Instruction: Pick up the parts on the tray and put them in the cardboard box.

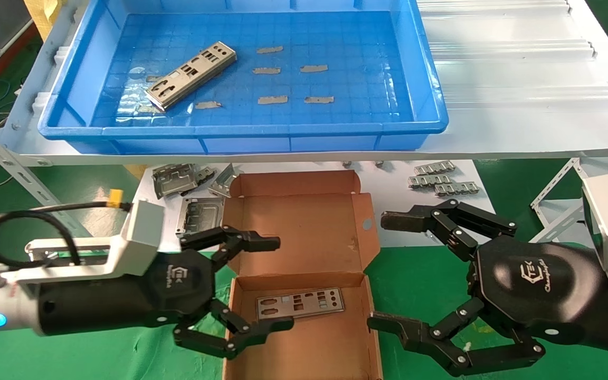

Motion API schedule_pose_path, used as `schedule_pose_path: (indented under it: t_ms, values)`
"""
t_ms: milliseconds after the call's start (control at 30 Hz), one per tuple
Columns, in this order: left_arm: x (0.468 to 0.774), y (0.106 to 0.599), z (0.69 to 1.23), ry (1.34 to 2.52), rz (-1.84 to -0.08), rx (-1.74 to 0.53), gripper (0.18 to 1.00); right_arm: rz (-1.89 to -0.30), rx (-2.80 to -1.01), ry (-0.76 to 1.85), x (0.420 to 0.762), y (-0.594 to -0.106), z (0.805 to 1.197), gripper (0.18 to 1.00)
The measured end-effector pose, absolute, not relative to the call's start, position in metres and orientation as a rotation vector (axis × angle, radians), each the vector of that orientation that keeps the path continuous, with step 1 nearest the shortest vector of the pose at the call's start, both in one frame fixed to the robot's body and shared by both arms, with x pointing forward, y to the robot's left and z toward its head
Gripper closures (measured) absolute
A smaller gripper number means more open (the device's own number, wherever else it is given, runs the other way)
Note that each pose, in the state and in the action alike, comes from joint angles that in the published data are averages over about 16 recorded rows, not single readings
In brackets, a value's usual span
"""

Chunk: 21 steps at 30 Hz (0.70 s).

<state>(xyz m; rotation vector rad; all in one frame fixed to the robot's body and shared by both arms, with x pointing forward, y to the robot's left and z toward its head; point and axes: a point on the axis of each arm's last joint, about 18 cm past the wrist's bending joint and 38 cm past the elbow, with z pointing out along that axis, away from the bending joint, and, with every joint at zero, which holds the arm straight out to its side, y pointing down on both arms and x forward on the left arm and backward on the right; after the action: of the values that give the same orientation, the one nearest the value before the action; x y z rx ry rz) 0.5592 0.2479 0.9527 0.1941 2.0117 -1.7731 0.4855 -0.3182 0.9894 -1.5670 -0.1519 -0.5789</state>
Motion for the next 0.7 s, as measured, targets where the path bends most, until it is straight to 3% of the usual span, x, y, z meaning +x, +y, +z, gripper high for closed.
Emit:
schedule_pose_path:
  t_ms: [700]
  values:
    - [0.505,0.286,0.980,1.939,-1.804,0.241,0.184,-0.579,-1.567,-0.152,0.485,-0.318,0.989,0.178]
